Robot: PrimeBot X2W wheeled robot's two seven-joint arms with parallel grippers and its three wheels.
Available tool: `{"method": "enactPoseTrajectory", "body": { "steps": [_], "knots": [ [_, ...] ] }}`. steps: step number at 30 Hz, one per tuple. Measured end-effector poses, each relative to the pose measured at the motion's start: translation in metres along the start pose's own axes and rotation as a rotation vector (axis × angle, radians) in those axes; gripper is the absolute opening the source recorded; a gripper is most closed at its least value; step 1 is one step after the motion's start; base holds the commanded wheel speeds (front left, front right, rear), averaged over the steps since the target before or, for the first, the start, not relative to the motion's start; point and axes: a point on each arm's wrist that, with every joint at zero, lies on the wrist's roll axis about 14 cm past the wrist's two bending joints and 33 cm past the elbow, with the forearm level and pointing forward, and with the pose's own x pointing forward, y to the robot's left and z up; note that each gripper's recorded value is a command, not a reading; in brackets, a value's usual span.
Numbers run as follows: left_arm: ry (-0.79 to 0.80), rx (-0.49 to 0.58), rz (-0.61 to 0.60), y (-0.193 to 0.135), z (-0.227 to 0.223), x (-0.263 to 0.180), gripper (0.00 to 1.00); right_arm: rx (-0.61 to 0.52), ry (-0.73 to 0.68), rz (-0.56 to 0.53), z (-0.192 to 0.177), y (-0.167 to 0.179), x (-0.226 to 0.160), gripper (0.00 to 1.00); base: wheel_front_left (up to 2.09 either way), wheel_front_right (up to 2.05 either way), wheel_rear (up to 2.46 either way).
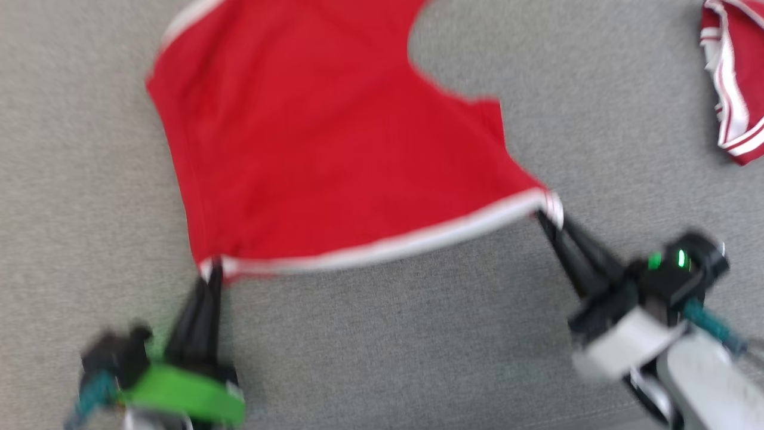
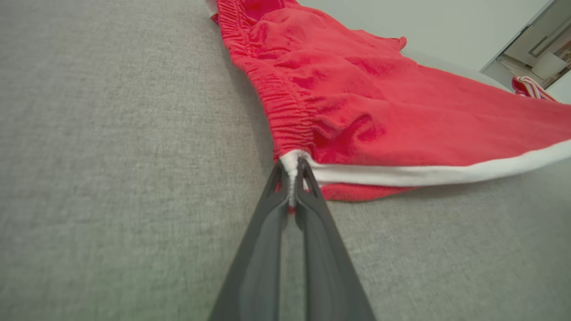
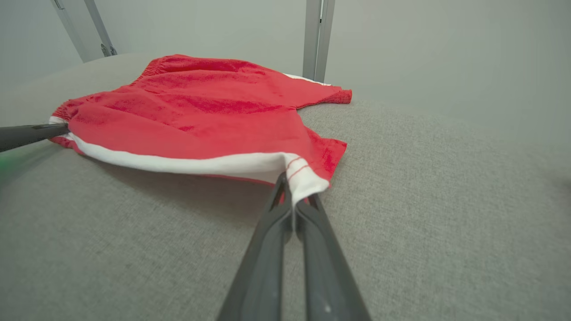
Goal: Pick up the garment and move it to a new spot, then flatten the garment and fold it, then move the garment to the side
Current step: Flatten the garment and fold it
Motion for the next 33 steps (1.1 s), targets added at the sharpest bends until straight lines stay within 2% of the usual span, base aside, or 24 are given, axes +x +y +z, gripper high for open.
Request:
{"method": "enactPoseTrajectory", "body": {
  "steps": [4, 7, 10, 12, 14, 17, 23, 26, 33],
  "knots": [
    [0.066, -0.059, 0.116, -0.01, -0.027, -0.07, 0.0, 0.058, 0.088, 0.014, -0.016, 0.035, -0.058, 0.0, 0.0, 0.0, 0.0],
    [0.098, -0.098, 0.156, -0.022, -0.039, -0.111, 0.0, 0.085, 0.117, -0.051, -0.017, 0.034, -0.098, 0.0, 0.0, 0.0, 0.0],
    [0.059, -0.132, 0.14, -0.037, -0.028, -0.122, 0.0, 0.087, 0.084, -0.1, -0.004, 0.027, -0.115, 0.0, 0.0, 0.0, 0.0],
    [0.009, -0.146, 0.134, -0.041, -0.015, -0.124, 0.0, 0.053, 0.052, -0.075, 0.008, 0.026, -0.111, 0.0, 0.0, 0.0, 0.0],
    [-0.027, -0.108, 0.113, -0.044, -0.002, -0.121, 0.0, 0.01, -0.004, -0.031, 0.025, 0.023, -0.094, 0.0, 0.0, 0.0, 0.0],
    [-0.099, -0.105, 0.072, -0.05, 0.024, -0.1, 0.0, -0.054, -0.052, 0.014, 0.041, 0.013, -0.066, 0.0, 0.0, 0.0, 0.0],
    [-0.173, -0.102, -0.006, -0.06, 0.064, -0.053, 0.0, -0.157, -0.034, 0.137, 0.044, -0.002, -0.008, 0.0, 0.0, 0.0, 0.0],
    [-0.188, -0.103, 0.033, -0.047, 0.072, -0.041, 0.0, -0.182, -0.01, 0.204, 0.043, -0.003, 0.028, 0.0, 0.0, 0.0, 0.0],
    [-0.186, -0.097, 0.13, -0.016, 0.074, -0.03, 0.0, -0.161, 0.056, 0.313, 0.027, 0.006, 0.104, 0.0, 0.0, 0.0, 0.0]
  ]
}}
